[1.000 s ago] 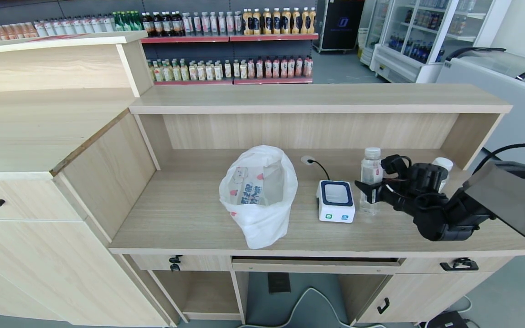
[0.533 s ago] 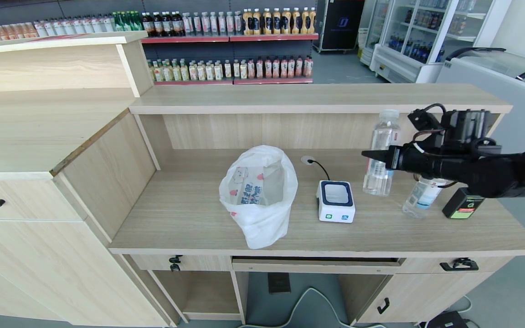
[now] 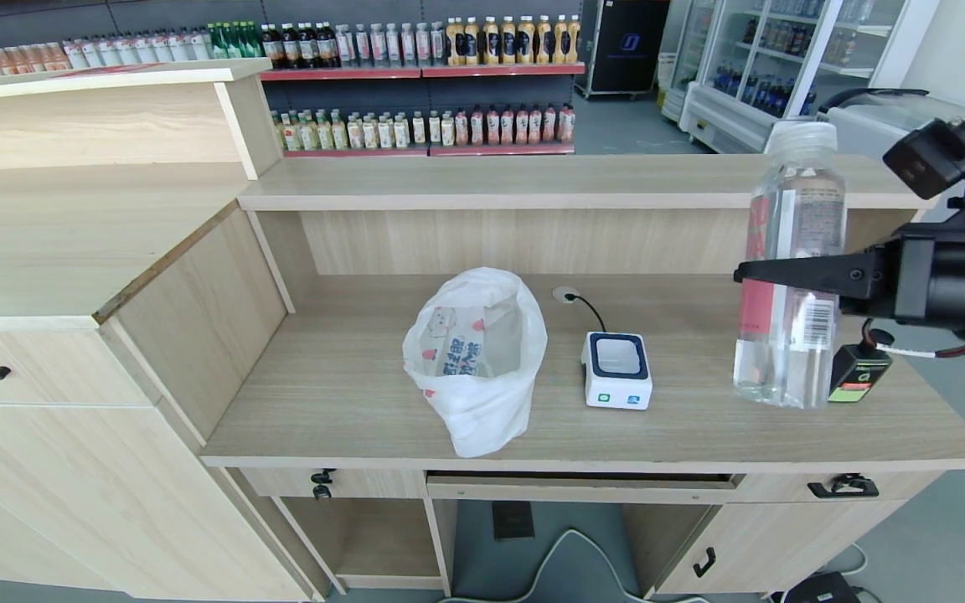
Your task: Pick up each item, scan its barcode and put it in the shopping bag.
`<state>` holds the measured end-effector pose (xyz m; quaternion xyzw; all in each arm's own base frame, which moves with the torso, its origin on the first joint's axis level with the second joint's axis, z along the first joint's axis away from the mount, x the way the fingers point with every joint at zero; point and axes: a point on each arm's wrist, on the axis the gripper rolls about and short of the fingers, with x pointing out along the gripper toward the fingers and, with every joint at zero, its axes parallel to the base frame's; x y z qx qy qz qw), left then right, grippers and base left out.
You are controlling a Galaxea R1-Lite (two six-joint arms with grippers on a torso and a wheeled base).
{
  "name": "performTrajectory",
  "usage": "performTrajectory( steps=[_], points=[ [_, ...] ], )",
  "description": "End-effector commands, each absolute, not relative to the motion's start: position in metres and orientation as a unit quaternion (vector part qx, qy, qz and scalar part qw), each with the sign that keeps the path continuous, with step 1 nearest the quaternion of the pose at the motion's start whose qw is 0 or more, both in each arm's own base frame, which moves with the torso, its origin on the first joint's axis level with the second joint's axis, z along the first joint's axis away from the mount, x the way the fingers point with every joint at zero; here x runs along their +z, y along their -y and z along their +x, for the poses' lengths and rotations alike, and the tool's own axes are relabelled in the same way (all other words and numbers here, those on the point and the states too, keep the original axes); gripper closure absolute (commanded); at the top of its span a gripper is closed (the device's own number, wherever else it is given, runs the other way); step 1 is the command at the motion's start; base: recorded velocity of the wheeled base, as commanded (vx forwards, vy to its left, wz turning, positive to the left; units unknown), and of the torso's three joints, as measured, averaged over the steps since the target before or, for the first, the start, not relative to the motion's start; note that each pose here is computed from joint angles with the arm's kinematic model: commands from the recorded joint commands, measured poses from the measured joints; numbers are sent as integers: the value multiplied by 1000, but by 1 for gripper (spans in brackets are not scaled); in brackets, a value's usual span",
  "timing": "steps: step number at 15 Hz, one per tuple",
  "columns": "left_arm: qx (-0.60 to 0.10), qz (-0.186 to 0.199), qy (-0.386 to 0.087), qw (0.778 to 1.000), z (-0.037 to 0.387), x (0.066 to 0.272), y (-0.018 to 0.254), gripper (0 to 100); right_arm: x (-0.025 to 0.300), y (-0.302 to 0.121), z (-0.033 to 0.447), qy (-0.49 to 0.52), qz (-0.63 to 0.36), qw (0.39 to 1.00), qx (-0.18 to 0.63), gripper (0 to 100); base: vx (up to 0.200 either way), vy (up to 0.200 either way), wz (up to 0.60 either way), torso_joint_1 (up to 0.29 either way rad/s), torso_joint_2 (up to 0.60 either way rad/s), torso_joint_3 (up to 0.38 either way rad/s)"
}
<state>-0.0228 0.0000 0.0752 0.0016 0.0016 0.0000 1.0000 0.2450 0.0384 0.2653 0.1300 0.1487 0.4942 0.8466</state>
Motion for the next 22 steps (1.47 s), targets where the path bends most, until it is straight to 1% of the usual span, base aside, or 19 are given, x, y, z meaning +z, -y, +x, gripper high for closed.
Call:
performTrajectory(
  steps=[1,6,11,12,15,19,21,22],
  points=[
    [0,2,-2,1000,-23,75,0,0,278,-42,214,-123,115,839,517,100,0,0,0,0,0,0],
    [0,2,-2,1000,-23,75,0,0,293,-64,190,-117,119,798,579,100,0,0,0,0,0,0],
    [0,2,-2,1000,-23,75,0,0,293,-71,186,-121,120,784,597,100,0,0,0,0,0,0],
    [0,2,-2,1000,-23,75,0,0,298,-71,176,-130,140,771,607,100,0,0,0,0,0,0],
    [0,2,-2,1000,-23,75,0,0,298,-71,174,-142,155,765,608,100,0,0,0,0,0,0],
    [0,2,-2,1000,-23,75,0,0,286,-72,174,-155,154,765,606,100,0,0,0,0,0,0],
    [0,2,-2,1000,-23,75,0,0,291,-73,172,-156,159,760,610,100,0,0,0,0,0,0],
    [0,2,-2,1000,-23,75,0,0,301,-76,172,-155,167,754,616,100,0,0,0,0,0,0]
  ],
)
